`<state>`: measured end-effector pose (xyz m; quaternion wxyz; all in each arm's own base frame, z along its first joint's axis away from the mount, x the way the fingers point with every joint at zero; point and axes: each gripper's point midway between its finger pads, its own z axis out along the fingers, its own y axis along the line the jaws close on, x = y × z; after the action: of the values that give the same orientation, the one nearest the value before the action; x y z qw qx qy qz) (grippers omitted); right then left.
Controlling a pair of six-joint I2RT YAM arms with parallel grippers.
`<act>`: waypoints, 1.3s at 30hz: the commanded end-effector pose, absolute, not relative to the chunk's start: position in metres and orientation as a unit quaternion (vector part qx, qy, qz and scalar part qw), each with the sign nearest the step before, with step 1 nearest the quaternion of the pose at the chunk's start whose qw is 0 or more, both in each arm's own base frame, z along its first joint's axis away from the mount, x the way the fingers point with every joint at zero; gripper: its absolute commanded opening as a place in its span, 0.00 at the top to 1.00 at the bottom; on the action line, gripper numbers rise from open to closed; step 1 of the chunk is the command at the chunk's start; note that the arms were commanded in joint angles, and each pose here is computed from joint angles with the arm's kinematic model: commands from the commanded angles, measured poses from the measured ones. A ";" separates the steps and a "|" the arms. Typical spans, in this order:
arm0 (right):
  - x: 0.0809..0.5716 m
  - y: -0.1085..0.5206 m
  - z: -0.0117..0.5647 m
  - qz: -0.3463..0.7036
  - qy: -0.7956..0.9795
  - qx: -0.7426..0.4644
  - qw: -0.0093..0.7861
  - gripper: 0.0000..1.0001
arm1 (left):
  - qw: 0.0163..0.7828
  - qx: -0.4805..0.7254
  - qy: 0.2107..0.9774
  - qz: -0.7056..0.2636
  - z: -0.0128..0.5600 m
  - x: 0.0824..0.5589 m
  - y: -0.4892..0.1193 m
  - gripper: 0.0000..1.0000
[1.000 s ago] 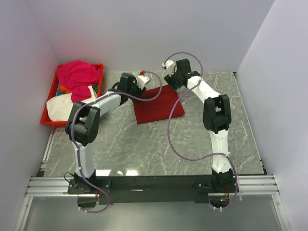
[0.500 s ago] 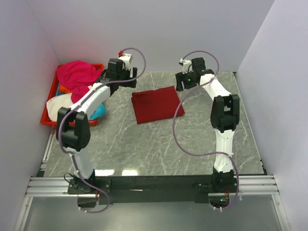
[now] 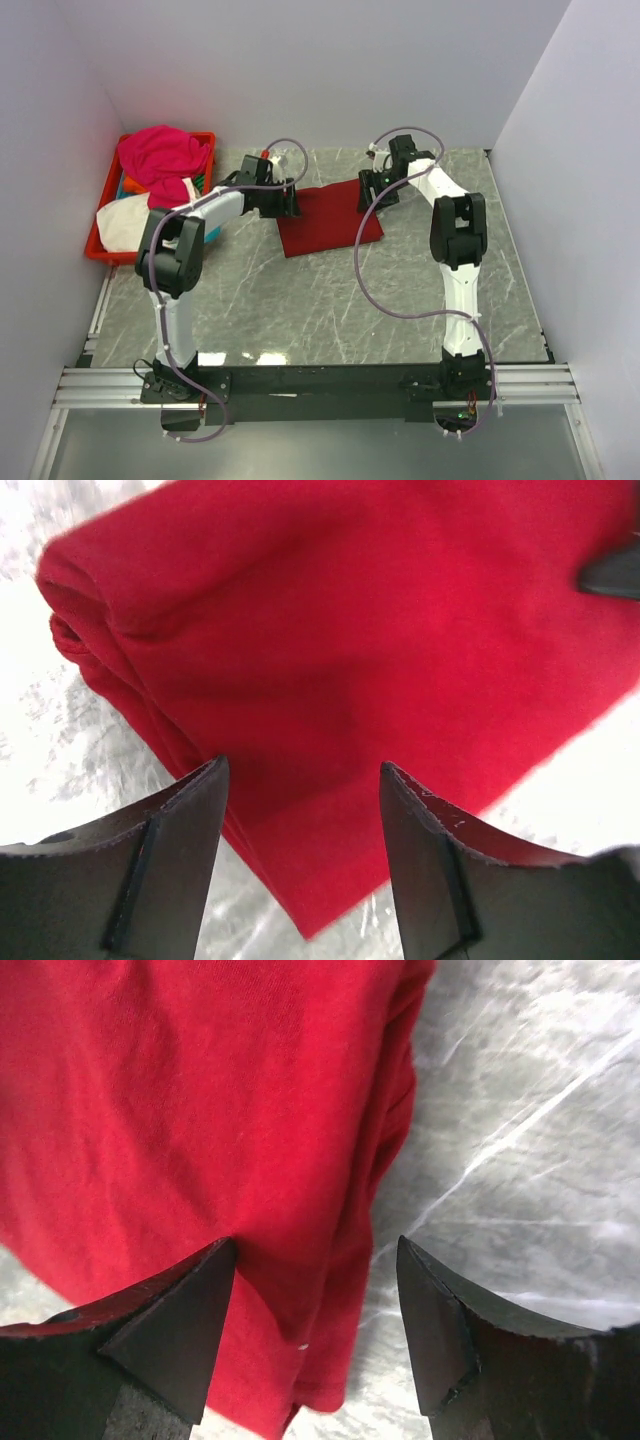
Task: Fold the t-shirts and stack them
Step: Neatly place the folded tshirt to the corner
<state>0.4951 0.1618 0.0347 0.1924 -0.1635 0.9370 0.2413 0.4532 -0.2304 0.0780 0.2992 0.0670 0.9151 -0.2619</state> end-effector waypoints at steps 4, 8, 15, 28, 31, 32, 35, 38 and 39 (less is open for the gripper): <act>0.485 0.173 0.047 0.275 0.933 -0.155 0.171 0.27 | 0.324 0.023 0.903 -0.280 0.089 0.491 -0.228 0.36; 0.481 0.176 0.043 0.285 0.934 -0.146 0.157 0.28 | 0.308 -0.029 0.909 -0.279 0.073 0.503 -0.208 0.48; 0.478 0.191 0.036 0.322 0.930 -0.129 0.124 0.45 | 0.283 -0.070 0.913 -0.287 0.055 0.492 -0.186 0.62; 0.504 0.106 0.070 0.192 0.952 -0.123 0.205 1.00 | 0.466 -0.006 0.856 -0.224 0.218 0.474 -0.143 0.50; 0.500 0.051 0.069 0.140 0.963 -0.115 0.199 1.00 | 0.487 0.012 0.848 -0.210 0.236 0.445 -0.134 0.48; 0.500 0.021 0.071 0.121 0.967 -0.097 0.202 1.00 | 0.487 0.018 0.847 -0.210 0.236 0.437 -0.132 0.48; 0.491 -0.034 0.070 0.032 0.975 -0.100 0.195 1.00 | 0.462 0.035 0.859 -0.217 0.209 0.400 -0.132 0.48; 0.487 -0.092 0.074 -0.053 0.974 -0.091 0.200 1.00 | 0.453 0.051 0.862 -0.220 0.197 0.374 -0.130 0.48; 0.486 -0.109 0.077 -0.070 0.973 -0.088 0.203 1.00 | 0.460 0.056 0.859 -0.218 0.202 0.369 -0.129 0.48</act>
<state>0.4856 -0.0508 0.0413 0.1775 -0.0674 0.9804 0.0518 0.3897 -0.1299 0.2386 0.5009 0.0299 0.8347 -0.2268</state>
